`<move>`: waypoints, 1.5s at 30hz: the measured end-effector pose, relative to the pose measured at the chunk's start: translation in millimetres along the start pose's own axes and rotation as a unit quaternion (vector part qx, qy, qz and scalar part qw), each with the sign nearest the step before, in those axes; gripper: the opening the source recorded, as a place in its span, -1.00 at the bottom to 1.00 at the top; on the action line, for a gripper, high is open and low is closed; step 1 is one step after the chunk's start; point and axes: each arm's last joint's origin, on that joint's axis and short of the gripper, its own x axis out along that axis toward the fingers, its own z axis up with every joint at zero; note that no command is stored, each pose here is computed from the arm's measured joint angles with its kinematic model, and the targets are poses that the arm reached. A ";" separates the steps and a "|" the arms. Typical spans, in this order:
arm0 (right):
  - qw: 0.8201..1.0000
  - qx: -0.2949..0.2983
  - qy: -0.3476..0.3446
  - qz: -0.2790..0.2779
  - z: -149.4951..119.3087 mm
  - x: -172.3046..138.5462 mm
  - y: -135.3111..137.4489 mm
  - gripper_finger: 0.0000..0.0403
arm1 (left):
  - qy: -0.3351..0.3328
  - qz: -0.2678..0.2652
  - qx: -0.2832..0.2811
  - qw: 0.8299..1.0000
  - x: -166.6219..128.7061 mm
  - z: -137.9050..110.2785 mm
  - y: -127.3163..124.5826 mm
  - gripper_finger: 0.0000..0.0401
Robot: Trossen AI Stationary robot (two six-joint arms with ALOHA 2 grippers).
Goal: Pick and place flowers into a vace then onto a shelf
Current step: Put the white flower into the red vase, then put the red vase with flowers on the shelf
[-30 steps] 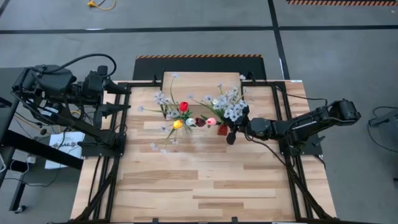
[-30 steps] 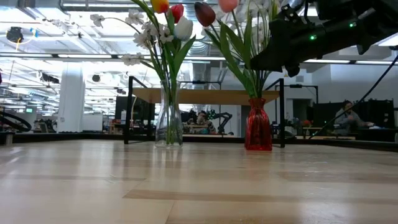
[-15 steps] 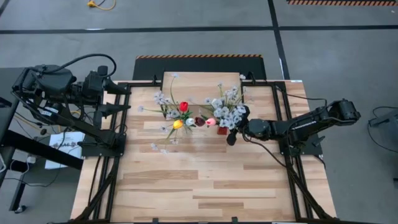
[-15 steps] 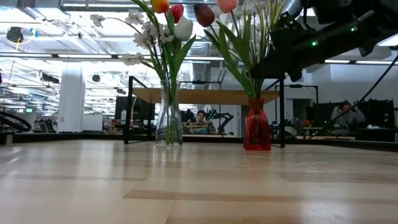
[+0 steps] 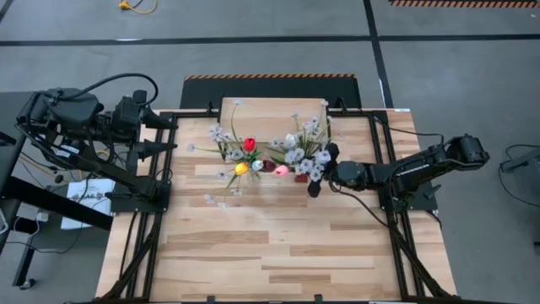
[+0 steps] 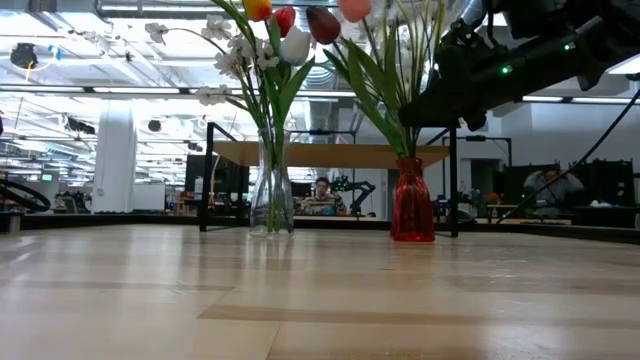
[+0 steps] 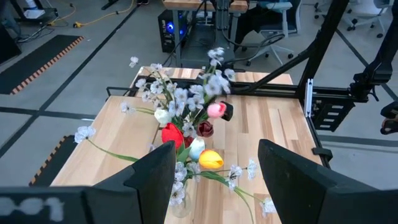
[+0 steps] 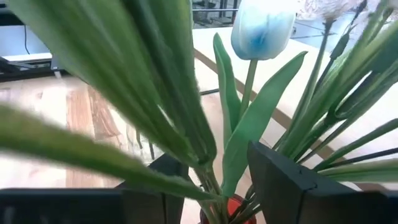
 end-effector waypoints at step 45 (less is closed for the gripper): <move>0.988 0.007 0.146 0.041 5.5 -43.2 -2.5 0.17 | 0.001 -0.003 -0.003 1.000 0.1 -0.1 -0.2 0.09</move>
